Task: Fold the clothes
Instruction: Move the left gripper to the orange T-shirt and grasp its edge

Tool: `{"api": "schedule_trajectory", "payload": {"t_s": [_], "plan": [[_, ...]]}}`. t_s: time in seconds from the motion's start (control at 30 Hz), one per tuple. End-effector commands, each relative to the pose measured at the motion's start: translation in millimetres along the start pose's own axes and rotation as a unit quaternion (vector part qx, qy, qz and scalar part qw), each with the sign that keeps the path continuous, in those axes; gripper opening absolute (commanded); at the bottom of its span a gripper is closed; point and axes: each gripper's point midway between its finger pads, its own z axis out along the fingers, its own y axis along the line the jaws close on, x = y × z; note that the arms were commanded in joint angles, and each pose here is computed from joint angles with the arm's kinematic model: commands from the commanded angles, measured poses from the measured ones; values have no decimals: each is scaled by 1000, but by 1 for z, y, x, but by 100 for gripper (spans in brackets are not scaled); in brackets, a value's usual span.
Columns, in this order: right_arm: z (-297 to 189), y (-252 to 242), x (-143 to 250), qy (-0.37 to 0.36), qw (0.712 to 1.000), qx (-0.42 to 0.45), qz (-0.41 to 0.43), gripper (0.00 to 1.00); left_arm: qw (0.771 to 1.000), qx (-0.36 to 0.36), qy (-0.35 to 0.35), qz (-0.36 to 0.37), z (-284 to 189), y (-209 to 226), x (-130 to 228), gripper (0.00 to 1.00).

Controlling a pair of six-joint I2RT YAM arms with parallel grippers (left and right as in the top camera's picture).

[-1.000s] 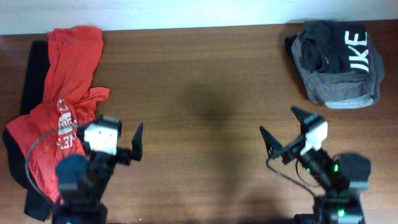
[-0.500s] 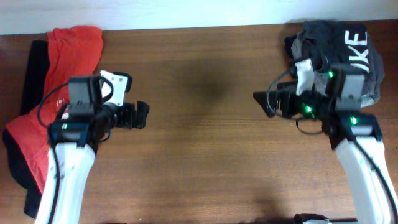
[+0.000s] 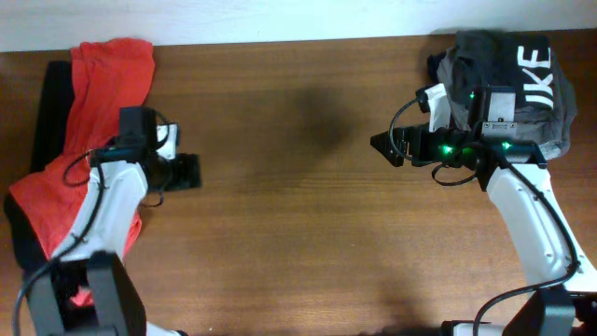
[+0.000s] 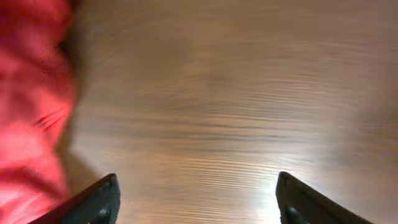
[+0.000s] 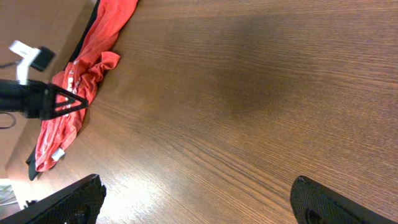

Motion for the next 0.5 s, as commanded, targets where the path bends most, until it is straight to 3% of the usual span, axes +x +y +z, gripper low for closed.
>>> {"api": "schedule_trajectory", "payload": {"t_s": [0.0, 0.1, 0.47], "plan": [[-1, 9, -7, -7, 1000, -17, -6, 100, 994, -77, 19, -69, 11, 42, 5, 72], [-1, 9, -7, -7, 1000, -17, -6, 96, 992, -92, 35, -85, 15, 55, 13, 66], [-1, 8, -6, -5, 1000, -15, -5, 94, 971, -201, 60, -113, 6, 105, 30, 66]]}}
